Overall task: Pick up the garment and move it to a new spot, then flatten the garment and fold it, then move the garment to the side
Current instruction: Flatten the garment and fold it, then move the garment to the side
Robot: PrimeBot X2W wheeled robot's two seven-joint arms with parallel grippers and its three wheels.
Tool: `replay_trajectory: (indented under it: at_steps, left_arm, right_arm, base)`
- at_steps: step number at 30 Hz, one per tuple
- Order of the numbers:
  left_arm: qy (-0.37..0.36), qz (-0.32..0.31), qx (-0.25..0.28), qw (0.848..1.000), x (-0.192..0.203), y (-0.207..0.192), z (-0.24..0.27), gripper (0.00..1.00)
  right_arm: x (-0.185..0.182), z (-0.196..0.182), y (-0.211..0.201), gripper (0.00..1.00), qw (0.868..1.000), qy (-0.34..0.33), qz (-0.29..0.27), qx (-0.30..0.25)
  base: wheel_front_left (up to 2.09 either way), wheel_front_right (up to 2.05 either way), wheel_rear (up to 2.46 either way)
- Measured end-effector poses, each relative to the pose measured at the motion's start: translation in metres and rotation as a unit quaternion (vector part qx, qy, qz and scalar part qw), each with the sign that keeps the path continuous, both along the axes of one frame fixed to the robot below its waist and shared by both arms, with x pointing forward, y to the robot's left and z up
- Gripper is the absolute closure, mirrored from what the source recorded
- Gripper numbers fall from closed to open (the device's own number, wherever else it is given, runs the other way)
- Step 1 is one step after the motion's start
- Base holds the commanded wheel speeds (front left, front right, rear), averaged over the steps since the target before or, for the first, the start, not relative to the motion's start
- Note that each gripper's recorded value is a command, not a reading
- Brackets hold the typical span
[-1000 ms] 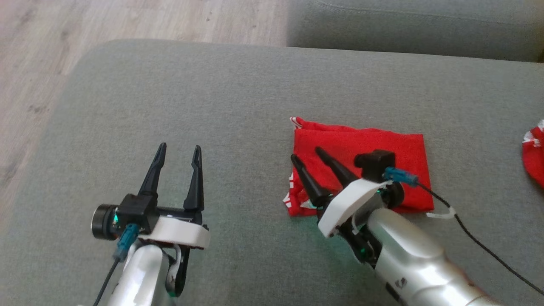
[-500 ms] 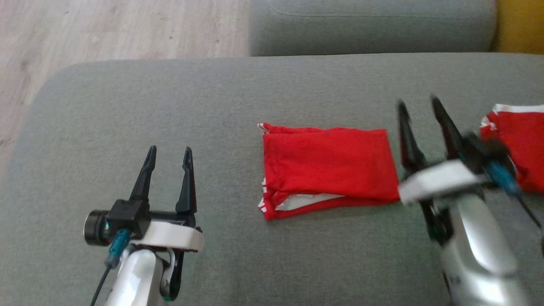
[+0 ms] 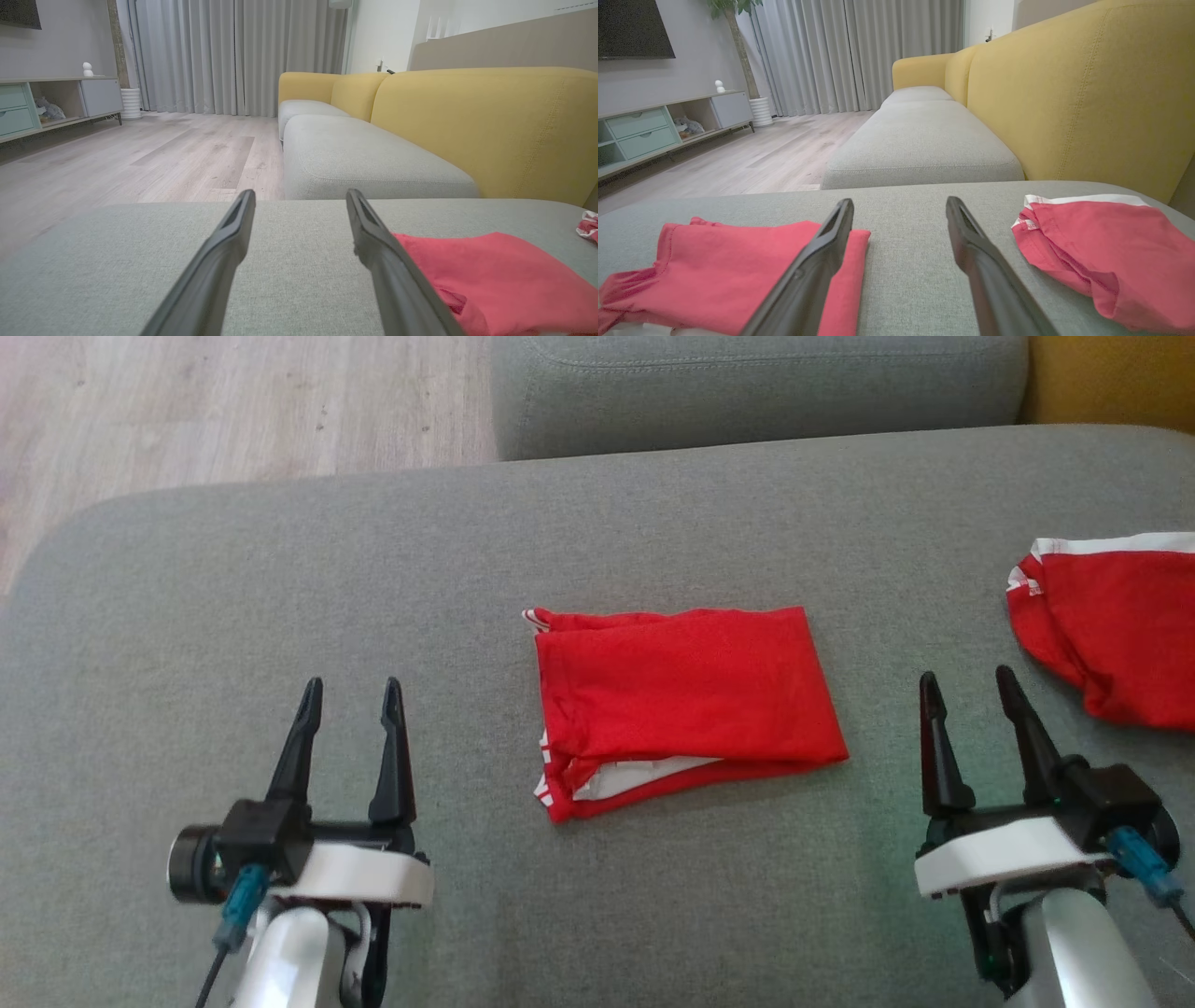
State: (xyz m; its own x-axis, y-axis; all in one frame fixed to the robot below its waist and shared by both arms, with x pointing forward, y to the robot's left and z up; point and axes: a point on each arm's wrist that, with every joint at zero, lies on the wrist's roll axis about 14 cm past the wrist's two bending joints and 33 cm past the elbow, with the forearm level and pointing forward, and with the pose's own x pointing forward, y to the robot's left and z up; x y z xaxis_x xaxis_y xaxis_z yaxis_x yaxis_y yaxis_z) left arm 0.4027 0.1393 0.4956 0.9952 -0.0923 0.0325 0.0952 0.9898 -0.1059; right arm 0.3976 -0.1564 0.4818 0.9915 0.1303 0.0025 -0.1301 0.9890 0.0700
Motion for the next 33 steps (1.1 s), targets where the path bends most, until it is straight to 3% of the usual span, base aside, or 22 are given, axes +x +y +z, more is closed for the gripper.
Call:
replay_trajectory:
  at_steps: [19, 27, 33]
  left_arm:
    - [0.017, 0.008, 0.001, 1.000, -0.003, 0.005, -0.012, 0.00]
    - [0.019, 0.013, 0.004, 1.000, 0.009, 0.010, -0.014, 0.00]
    - [0.036, 0.020, 0.003, 0.999, 0.008, 0.015, -0.025, 0.00]
  right_arm:
    - [0.006, -0.012, 0.008, 0.00, 1.000, 0.017, 0.009, 0.006]
    - [0.037, -0.043, 0.034, 0.00, 0.995, 0.093, 0.045, 0.004]
    - [0.033, -0.097, 0.052, 0.00, 0.975, 0.211, 0.071, 0.004]
  base:
    - [0.00, 0.00, 0.00]
    - [0.00, 0.00, 0.00]
    - [0.00, 0.00, 0.00]
